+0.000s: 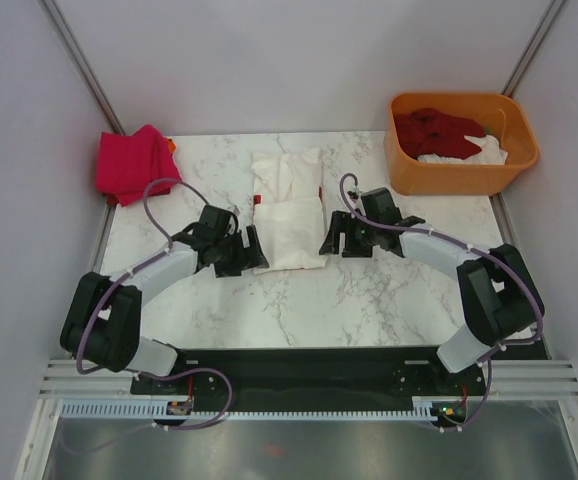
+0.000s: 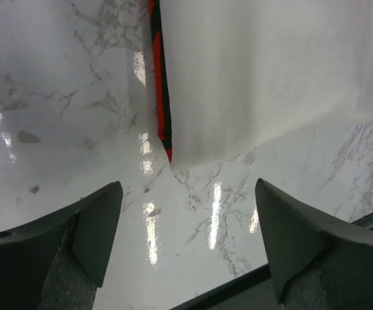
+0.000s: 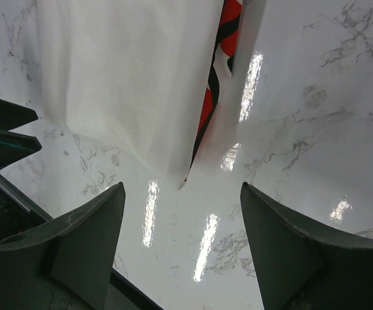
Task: Fold and stack the t-shirts
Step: Fold the tshirt
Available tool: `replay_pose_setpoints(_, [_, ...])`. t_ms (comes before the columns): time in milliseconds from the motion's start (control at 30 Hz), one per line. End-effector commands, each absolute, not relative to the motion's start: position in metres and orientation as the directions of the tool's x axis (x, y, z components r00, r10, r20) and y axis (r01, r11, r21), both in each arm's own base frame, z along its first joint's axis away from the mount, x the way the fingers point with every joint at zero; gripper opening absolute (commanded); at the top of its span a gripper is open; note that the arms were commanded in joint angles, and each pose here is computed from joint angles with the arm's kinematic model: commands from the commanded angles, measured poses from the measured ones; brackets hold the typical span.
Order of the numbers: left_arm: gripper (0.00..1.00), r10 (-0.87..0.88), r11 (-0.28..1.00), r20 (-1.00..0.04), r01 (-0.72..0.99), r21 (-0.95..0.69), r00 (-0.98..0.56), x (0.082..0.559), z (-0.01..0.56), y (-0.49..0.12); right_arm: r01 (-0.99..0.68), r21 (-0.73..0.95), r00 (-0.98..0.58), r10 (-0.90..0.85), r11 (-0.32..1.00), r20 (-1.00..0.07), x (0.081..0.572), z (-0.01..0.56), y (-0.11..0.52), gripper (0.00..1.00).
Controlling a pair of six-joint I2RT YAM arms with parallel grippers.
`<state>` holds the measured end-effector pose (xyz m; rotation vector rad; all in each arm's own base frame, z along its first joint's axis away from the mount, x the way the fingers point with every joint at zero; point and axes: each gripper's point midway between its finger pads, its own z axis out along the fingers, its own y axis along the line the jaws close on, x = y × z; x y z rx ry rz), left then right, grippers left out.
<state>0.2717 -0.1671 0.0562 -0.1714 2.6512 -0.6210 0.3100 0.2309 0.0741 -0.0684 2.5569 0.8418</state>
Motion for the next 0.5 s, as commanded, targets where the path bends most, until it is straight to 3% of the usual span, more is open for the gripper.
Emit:
replay_pose_setpoints(0, [0.9, -0.248, 0.869, -0.386, -0.028, -0.494, -0.889, 0.287, 0.056, -0.185, -0.204, 0.594, -0.901, 0.088, 0.778, -0.425, 0.31, 0.066, 0.245, 0.8])
replay_pose_setpoints(300, [0.83, -0.247, 0.89, -0.368, -0.06, -0.452, -0.897, 0.287, 0.031, -0.186, -0.198, 0.603, -0.927, 0.053, 0.773, -0.372, 0.294, 0.035, 0.259, 0.71])
replay_pose_setpoints(467, [0.65, -0.243, 0.88, -0.36, -0.049, -0.472, -0.901, 0.287, 0.024, -0.194, -0.181, 0.594, -0.935, 0.05, 0.784, -0.351, 0.292, 0.019, 0.258, 0.57])
